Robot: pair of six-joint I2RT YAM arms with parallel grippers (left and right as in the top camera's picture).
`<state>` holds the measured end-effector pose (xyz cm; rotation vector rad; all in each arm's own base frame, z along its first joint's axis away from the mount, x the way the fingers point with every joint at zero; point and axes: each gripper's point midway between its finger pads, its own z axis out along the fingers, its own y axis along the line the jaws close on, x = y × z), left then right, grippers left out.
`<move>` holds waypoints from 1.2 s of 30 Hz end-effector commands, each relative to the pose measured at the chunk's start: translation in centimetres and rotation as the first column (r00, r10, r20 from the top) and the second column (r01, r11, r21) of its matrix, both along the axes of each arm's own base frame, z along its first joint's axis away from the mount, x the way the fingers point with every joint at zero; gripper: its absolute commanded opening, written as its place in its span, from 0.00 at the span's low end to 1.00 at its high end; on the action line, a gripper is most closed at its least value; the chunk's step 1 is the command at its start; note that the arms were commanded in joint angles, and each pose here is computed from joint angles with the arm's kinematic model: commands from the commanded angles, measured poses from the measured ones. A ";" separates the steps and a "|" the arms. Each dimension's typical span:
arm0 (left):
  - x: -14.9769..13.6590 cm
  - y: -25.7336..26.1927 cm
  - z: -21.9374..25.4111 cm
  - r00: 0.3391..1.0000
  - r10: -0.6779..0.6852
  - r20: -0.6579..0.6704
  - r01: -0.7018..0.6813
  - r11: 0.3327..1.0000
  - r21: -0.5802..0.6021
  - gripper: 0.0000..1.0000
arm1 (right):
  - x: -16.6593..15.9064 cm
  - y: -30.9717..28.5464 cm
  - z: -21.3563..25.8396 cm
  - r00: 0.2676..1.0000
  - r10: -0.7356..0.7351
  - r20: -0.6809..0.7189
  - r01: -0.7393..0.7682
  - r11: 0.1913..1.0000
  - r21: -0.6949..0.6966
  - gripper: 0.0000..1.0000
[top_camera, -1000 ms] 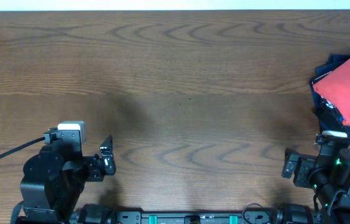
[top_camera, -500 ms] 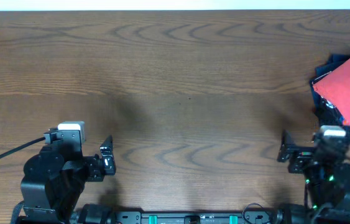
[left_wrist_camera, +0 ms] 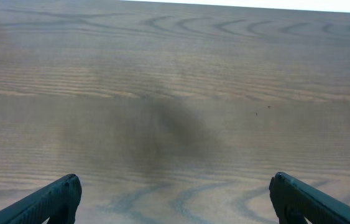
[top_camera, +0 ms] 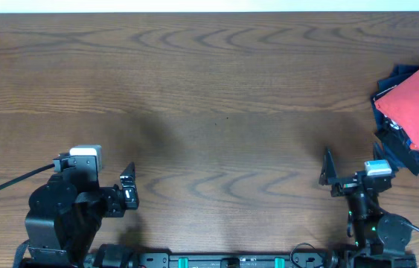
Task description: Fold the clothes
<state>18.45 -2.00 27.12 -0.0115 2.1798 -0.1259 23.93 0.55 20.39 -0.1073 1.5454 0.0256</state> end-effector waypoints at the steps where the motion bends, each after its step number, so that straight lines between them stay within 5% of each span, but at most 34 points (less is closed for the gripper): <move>1: 0.0 0.2 0.0 1.000 0.019 0.001 -0.019 1.000 -0.009 0.98 | 0.4 0.1 -1.5 1.000 0.010 0.016 -0.009 1.000 -0.015 0.99; 13: 0.0 0.2 0.0 1.000 0.019 0.001 -0.019 1.000 -0.009 0.98 | 0.5 -3.9 -2.1 0.975 -0.224 0.012 0.223 0.975 0.015 0.99; 16: 0.0 0.2 0.0 1.000 0.019 0.001 -0.019 1.000 -0.008 0.98 | 0.6 -3.0 -4.8 0.979 -0.178 -0.101 0.180 0.984 0.011 0.99; 36: 0.0 0.2 0.0 1.000 0.019 0.001 -0.019 1.000 -0.009 0.98 | 0.7 -0.8 -4.7 0.992 -0.089 -0.094 0.087 0.996 -0.021 0.99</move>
